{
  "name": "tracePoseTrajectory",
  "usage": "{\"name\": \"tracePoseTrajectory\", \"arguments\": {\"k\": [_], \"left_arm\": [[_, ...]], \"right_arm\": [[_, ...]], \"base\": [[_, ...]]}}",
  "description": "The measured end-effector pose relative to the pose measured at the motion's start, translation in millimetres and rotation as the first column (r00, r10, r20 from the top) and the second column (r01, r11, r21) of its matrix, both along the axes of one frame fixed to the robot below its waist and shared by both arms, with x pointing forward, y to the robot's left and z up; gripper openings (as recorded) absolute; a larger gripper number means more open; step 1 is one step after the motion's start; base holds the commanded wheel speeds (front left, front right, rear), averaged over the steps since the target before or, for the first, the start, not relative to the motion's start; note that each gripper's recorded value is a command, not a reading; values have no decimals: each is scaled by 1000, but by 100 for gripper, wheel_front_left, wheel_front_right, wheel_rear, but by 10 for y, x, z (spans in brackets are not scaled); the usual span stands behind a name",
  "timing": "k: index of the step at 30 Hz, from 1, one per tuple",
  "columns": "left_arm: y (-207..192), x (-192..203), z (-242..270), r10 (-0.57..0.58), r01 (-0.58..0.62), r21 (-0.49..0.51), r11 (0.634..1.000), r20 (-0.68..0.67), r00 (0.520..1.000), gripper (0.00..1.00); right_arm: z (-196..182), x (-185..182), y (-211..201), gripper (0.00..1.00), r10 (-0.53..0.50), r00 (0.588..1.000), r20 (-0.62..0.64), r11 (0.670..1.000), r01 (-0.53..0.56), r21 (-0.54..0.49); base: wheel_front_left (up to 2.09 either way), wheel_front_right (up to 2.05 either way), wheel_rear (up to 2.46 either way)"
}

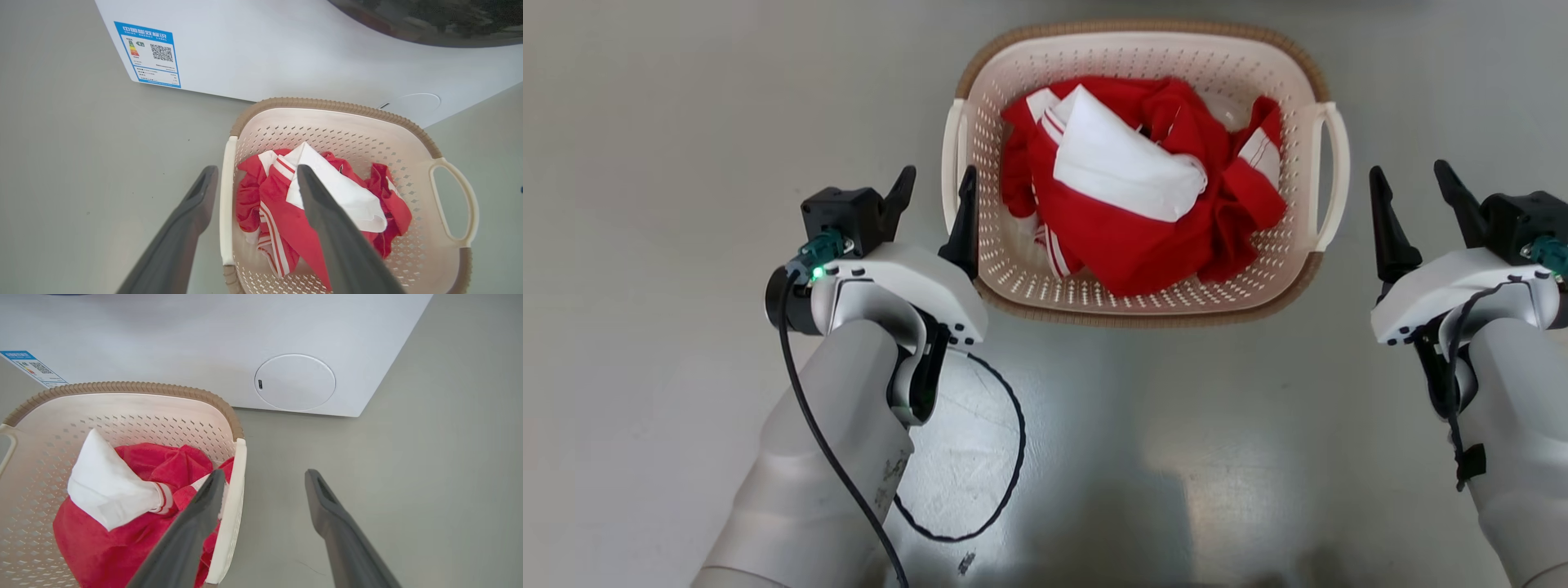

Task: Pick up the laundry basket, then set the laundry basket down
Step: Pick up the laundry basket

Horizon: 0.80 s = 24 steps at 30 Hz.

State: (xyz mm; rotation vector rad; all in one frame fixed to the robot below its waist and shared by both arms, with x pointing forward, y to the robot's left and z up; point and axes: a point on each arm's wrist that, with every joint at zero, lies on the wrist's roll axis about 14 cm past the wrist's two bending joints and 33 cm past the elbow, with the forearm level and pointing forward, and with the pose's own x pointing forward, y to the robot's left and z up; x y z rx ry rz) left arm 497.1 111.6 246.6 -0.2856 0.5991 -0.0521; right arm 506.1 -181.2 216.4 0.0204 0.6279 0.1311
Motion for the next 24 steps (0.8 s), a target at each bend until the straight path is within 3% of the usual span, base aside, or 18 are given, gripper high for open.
{"name": "tracePoseTrajectory", "arguments": {"k": [24], "left_arm": [[-39, 5, -350, -12, 13, 4, 1000, -66, 998, 100]], "right_arm": [[-476, 30, 286, 100, 87, 992, -87, 996, -85, 31]], "base": [[0, 0, 0]]}}
